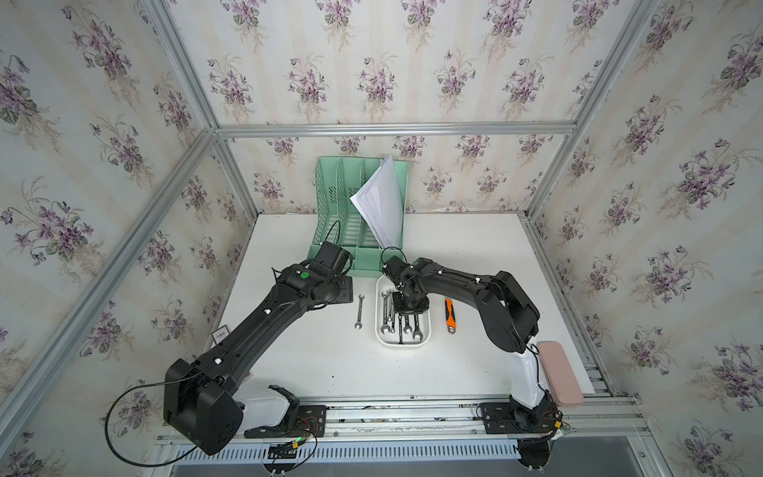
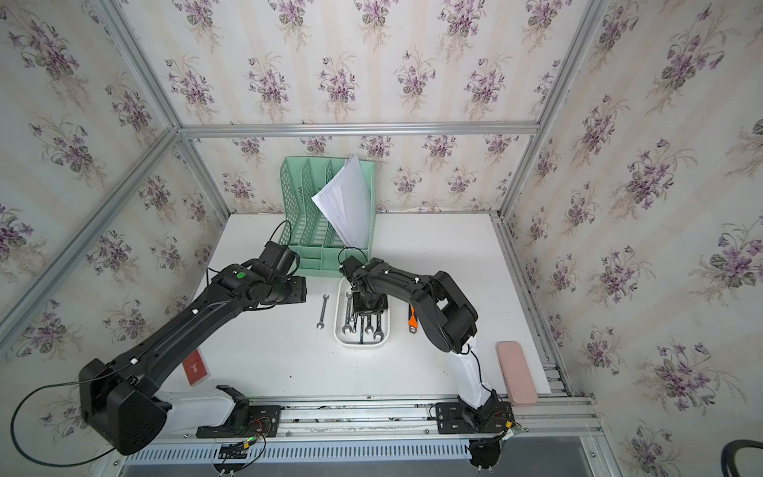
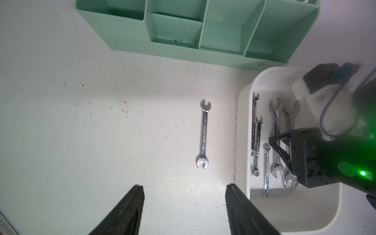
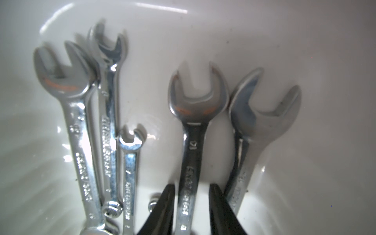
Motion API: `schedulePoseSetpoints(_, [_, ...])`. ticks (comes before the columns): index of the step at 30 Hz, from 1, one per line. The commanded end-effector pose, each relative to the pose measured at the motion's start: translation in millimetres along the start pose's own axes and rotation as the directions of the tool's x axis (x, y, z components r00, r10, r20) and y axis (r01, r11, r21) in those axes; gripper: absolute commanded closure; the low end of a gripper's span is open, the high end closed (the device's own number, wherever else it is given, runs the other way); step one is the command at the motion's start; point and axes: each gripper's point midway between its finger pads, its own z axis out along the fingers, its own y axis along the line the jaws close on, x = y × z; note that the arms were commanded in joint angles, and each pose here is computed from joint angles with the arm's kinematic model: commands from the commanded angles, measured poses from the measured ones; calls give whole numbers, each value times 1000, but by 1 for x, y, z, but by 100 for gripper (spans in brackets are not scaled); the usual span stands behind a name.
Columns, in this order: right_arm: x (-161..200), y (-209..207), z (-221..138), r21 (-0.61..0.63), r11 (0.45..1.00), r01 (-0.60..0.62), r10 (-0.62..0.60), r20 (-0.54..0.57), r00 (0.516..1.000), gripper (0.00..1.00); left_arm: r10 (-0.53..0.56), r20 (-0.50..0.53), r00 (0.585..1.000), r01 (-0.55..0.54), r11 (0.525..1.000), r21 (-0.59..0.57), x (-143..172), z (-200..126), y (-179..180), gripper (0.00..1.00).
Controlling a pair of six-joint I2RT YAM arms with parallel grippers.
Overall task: Take out the wrench from the storage box
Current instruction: Pick up the wrench from the storage box.
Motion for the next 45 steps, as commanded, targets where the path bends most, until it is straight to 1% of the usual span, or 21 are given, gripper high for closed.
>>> schedulePoseSetpoints(1, [0, -2, 7, 12, 1000, -1, 1, -13, 1000, 66, 0, 8, 1000, 0, 1000, 5, -2, 2, -2, 31])
schedulePoseSetpoints(8, [-4, -1, 14, -5, 1000, 1, -1, -27, 1000, 70, 0, 16, 1000, 0, 1000, 0, -3, 0, 0, 31])
schedulePoseSetpoints(14, [-5, 0, 20, -13, 1000, 8, -9, -36, 999, 83, -1, 16, 1000, 1, 1000, 0, -4, -1, 0, 31])
schedulePoseSetpoints(20, [-2, 0, 23, -14, 1000, 13, -14, -51, 999, 87, 1, 23, 1000, -1, 1000, 0, -6, -3, 0, 32])
schedulePoseSetpoints(25, [-9, 2, 9, -27, 1000, 13, -14, -17, 1000, 87, -1, 19, 1000, 1, 1000, 0, -4, -3, 1, 31])
schedulePoseSetpoints(34, [-25, 9, -31, -53, 998, 19, -16, 64, 998, 88, -3, 16, 1000, 3, 1000, -5, -2, -3, 2, 31])
schedulePoseSetpoints(40, [-31, 8, -53, -55, 998, 22, -16, 101, 995, 88, 0, 16, 1000, 1, 1000, -5, -2, -4, 2, 31])
schedulePoseSetpoints(45, [-37, 3, -78, -59, 998, 20, -11, 148, 989, 88, 0, 17, 1000, 0, 1000, -6, -2, -4, 3, 31])
